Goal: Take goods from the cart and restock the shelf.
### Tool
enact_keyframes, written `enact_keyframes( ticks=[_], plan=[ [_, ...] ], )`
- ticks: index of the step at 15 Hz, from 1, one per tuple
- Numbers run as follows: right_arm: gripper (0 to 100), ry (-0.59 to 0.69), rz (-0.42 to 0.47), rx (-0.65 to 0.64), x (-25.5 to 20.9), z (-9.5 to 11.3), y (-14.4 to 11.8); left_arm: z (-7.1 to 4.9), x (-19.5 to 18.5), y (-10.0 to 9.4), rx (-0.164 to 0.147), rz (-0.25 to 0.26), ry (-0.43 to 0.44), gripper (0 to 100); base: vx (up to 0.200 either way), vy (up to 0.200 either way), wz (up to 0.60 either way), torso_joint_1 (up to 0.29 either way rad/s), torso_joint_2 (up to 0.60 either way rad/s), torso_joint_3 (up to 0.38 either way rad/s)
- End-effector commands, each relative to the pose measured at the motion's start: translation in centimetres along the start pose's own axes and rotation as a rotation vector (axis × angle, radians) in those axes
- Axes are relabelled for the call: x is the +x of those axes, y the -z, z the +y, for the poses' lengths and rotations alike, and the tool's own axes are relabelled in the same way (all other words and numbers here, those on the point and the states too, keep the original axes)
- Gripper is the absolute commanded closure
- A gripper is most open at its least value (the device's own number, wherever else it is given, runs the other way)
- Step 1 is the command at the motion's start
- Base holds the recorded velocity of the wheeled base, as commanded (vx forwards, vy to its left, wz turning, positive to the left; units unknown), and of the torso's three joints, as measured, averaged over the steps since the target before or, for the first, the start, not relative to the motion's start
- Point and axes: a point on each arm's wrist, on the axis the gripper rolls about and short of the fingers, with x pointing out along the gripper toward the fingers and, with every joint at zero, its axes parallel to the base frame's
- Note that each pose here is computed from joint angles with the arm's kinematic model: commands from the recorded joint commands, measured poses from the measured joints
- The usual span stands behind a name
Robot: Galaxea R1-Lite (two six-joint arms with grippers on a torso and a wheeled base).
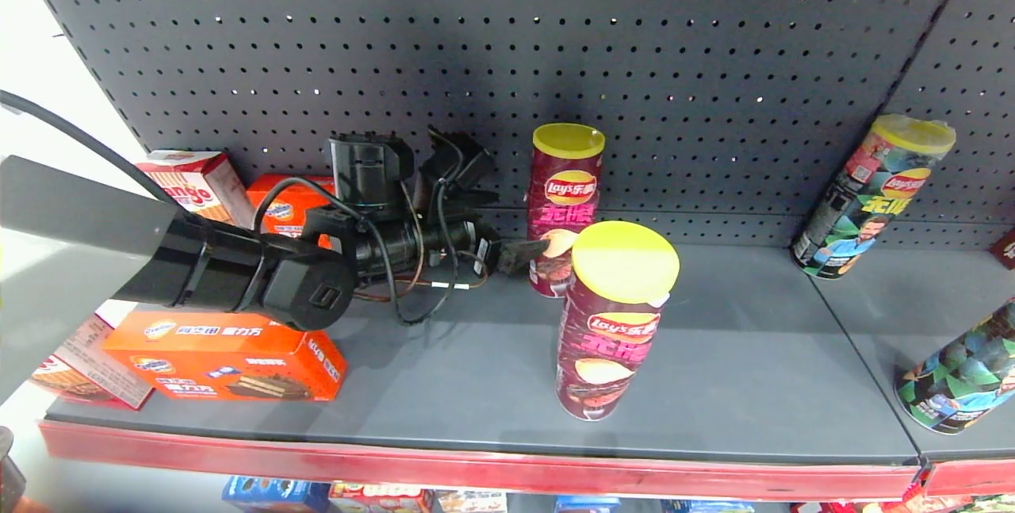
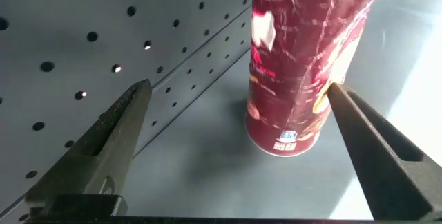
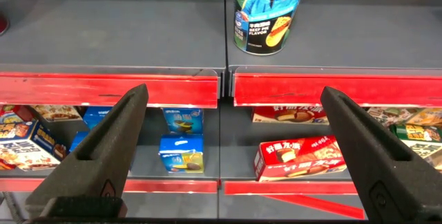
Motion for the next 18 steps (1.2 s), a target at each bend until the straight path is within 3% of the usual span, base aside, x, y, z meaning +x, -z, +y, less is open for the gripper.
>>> enact_keyframes(
  ticks=[1,5,6,8,12,14,18],
  plan=[
    [0,0.000,0.002,0.000,0.0,0.0,0.0,0.1,0.0,0.2,-0.001,0.004,-0.003,0,0.000,0.000,0.00,0.000,0.00,0.000],
    [0,0.000,0.002,0.000,0.0,0.0,0.0,-0.3,-0.9,-0.6,0.031,-0.011,-0.005,0,0.000,0.000,0.00,0.000,0.00,0.000],
    [0,0.000,0.002,0.000,0.0,0.0,0.0,-1.1,-2.3,-1.0,0.078,0.000,-0.017,0,0.000,0.000,0.00,0.000,0.00,0.000],
    [0,0.000,0.002,0.000,0.0,0.0,0.0,-1.7,-4.0,-1.2,0.093,0.005,-0.085,0,0.000,0.000,0.00,0.000,0.00,0.000],
    [0,0.000,0.002,0.000,0.0,0.0,0.0,-2.6,-5.6,-0.6,0.090,0.091,-0.256,0,0.000,0.000,0.00,0.000,0.00,0.000],
    [0,0.000,0.002,0.000,0.0,0.0,0.0,-2.8,-4.5,0.0,0.109,0.137,-0.337,0,0.000,0.000,0.00,0.000,0.00,0.000],
    [0,0.000,0.002,0.000,0.0,0.0,0.0,-1.9,-1.7,0.9,0.109,0.131,-0.424,0,0.000,0.000,0.00,0.000,0.00,0.000]
  ],
)
